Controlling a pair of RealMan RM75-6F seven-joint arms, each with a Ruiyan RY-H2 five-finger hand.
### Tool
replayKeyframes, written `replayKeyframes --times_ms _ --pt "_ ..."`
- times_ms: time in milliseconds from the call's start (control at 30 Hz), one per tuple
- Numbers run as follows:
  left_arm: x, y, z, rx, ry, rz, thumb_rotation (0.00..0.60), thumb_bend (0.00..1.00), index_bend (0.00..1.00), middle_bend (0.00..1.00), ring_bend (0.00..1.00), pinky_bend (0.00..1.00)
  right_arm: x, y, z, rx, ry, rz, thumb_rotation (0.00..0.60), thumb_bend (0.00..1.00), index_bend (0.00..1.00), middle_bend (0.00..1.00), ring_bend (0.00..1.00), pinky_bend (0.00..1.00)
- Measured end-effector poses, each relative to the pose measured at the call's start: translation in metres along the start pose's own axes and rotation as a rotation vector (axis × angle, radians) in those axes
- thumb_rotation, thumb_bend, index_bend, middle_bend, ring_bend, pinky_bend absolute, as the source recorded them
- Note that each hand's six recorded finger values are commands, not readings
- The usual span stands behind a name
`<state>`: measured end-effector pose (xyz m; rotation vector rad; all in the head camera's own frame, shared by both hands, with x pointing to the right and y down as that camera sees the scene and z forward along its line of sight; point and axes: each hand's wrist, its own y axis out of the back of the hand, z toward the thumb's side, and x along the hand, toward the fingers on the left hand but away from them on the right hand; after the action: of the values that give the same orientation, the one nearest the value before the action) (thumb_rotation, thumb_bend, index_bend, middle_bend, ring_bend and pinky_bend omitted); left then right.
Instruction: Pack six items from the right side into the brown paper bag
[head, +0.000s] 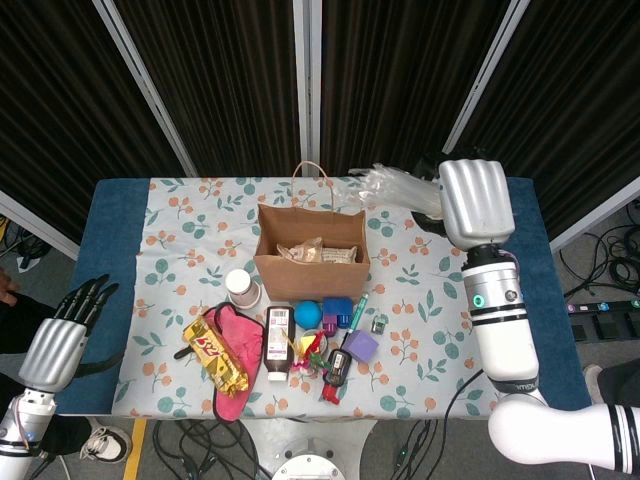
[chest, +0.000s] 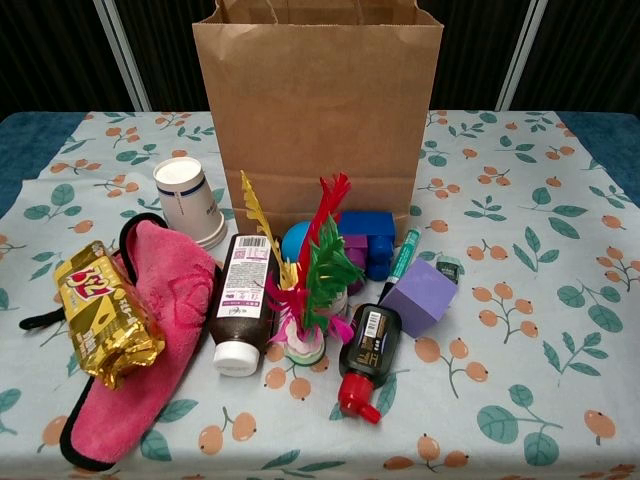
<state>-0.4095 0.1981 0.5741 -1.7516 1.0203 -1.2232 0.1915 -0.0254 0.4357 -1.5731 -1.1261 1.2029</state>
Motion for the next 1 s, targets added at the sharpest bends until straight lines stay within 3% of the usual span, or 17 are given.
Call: replayKeyframes --times_ms 100,400,533,733,1000 --pt "0.002 0.004 0.001 0.0 -0.002 0.011 0.6 0.02 0.1 0.13 0.03 0.15 -0.003 0.008 0.03 -0.063 0.054 -0.022 0.6 0.24 0.59 0.54 0.39 0.29" --pt "-0.001 0.004 -0.005 0.007 0.021 0.008 0.6 0.02 0.1 0.13 0.03 0.15 0.007 -0.001 0.093 -0.373 0.246 -0.094 0.6 0.24 0.59 0.54 0.39 0.29" --pt "-0.003 0.002 -0.007 0.004 0.022 0.005 0.6 0.02 0.1 0.13 0.03 0.15 0.012 -0.016 0.106 -0.584 0.299 -0.098 0.6 0.24 0.59 0.54 0.39 0.29" --pt "-0.004 0.001 -0.009 0.005 0.025 0.004 0.6 0.02 0.1 0.13 0.03 0.15 0.009 -0.06 0.1 -0.84 0.286 -0.057 0.6 0.24 0.6 0.54 0.39 0.28" --pt "-0.004 0.001 -0.012 0.012 0.032 0.001 0.6 0.02 0.1 0.13 0.03 0.15 -0.006 -0.115 0.07 -0.898 0.192 -0.031 0.6 0.24 0.6 0.54 0.39 0.28"
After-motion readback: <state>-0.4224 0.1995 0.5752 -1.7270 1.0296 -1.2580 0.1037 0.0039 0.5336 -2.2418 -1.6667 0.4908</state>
